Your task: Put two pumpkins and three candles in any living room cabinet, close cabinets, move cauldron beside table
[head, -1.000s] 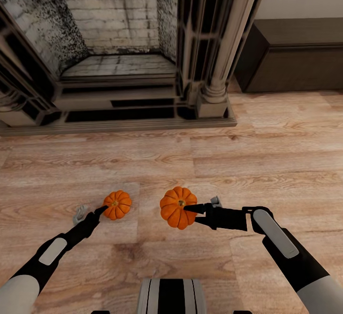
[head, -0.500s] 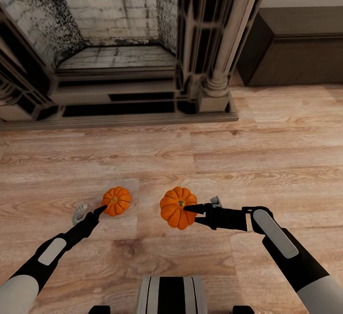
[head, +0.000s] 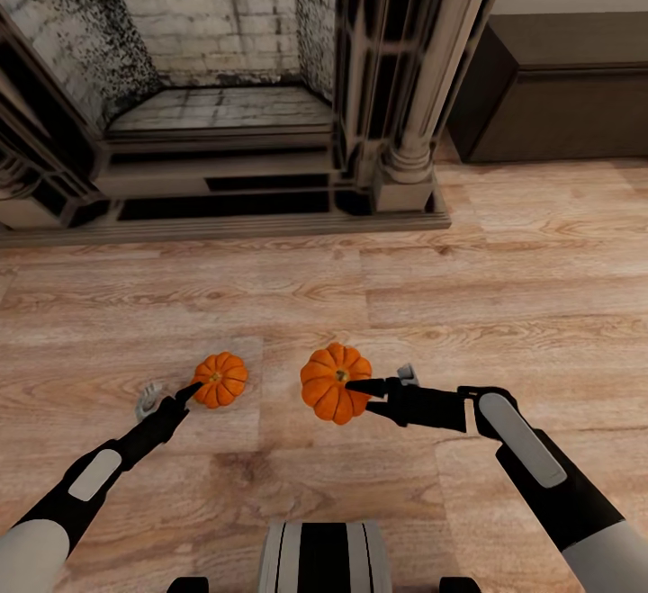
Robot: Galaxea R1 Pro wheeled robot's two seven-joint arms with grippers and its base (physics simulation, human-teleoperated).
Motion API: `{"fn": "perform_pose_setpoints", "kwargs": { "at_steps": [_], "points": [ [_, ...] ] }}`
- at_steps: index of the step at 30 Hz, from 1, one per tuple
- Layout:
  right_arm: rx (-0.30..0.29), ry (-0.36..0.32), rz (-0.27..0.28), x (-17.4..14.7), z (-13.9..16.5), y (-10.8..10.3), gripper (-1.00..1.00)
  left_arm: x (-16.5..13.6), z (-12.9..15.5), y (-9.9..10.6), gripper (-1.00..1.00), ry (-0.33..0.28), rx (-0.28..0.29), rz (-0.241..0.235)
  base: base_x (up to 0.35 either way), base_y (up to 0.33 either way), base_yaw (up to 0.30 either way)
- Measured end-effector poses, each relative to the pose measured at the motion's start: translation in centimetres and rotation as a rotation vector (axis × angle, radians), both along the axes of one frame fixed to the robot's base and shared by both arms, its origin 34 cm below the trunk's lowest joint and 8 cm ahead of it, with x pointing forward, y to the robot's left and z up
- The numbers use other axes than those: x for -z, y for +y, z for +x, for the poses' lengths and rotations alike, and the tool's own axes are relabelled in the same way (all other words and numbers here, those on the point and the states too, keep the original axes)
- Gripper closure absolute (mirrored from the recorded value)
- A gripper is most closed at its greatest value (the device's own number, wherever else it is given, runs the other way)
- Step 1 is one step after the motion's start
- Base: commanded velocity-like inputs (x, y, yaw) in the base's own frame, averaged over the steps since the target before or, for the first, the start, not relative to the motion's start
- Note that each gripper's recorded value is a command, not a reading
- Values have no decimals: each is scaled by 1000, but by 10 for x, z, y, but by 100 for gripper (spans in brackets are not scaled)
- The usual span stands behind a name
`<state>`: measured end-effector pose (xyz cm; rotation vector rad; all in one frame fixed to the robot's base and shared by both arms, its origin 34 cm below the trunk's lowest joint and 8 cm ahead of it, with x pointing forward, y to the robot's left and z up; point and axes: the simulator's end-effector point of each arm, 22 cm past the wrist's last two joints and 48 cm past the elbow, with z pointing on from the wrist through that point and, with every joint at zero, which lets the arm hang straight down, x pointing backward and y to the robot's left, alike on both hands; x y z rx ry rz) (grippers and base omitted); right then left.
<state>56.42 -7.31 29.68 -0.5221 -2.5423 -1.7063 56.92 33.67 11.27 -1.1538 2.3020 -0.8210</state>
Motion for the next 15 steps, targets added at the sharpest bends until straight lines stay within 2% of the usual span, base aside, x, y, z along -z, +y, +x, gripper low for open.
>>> {"fn": "perform_pose_setpoints", "kwargs": {
  "at_steps": [6,8,15],
  "points": [
    [-33,-73,36,-29,6,12,100,0,0,2,-100,-1,1,2,0,0,0],
    [-48,-99,68,-44,7,19,100,4,-3,2,-100,6,1,2,0,0,0],
    [-65,-112,71,-45,5,22,100,8,-6,2,-100,12,1,-2,0,0,0]
  ]
}}
